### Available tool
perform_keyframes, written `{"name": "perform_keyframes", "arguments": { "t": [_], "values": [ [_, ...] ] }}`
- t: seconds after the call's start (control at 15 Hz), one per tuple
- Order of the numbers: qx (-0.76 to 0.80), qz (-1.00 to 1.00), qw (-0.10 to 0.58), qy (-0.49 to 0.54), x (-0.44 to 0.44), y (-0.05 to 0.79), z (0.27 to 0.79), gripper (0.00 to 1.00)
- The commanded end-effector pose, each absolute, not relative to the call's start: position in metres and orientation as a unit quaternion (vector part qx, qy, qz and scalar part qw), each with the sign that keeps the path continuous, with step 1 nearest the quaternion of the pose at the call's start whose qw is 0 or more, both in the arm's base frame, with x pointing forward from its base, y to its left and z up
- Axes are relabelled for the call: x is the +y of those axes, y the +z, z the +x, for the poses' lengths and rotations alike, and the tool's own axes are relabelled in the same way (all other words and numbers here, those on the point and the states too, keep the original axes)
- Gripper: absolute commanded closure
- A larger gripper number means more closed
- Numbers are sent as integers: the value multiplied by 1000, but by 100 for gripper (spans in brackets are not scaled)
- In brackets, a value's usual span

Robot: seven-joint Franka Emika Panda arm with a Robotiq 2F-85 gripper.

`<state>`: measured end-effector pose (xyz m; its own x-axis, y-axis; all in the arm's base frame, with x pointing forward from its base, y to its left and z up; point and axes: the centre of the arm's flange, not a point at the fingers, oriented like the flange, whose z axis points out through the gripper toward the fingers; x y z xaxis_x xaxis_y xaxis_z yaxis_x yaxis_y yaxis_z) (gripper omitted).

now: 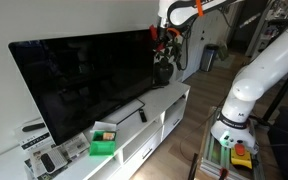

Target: Pick up the red hat and put it on the tv stand

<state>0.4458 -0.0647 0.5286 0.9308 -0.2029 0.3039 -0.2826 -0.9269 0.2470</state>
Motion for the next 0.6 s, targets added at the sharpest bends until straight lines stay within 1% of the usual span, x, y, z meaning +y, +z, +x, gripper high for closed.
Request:
{"name": "perform_keyframes", "arguments": {
  "t": [0.0, 0.07, 0.33, 0.53],
  "values": [
    [-181, 957, 136, 183, -103, 537, 470, 0],
    [-200, 953, 129, 189, -115, 539, 474, 0],
    [-257, 928, 133, 234, -162, 559, 481, 0],
    [-283, 922, 134, 226, -191, 568, 481, 0]
  ]
}}
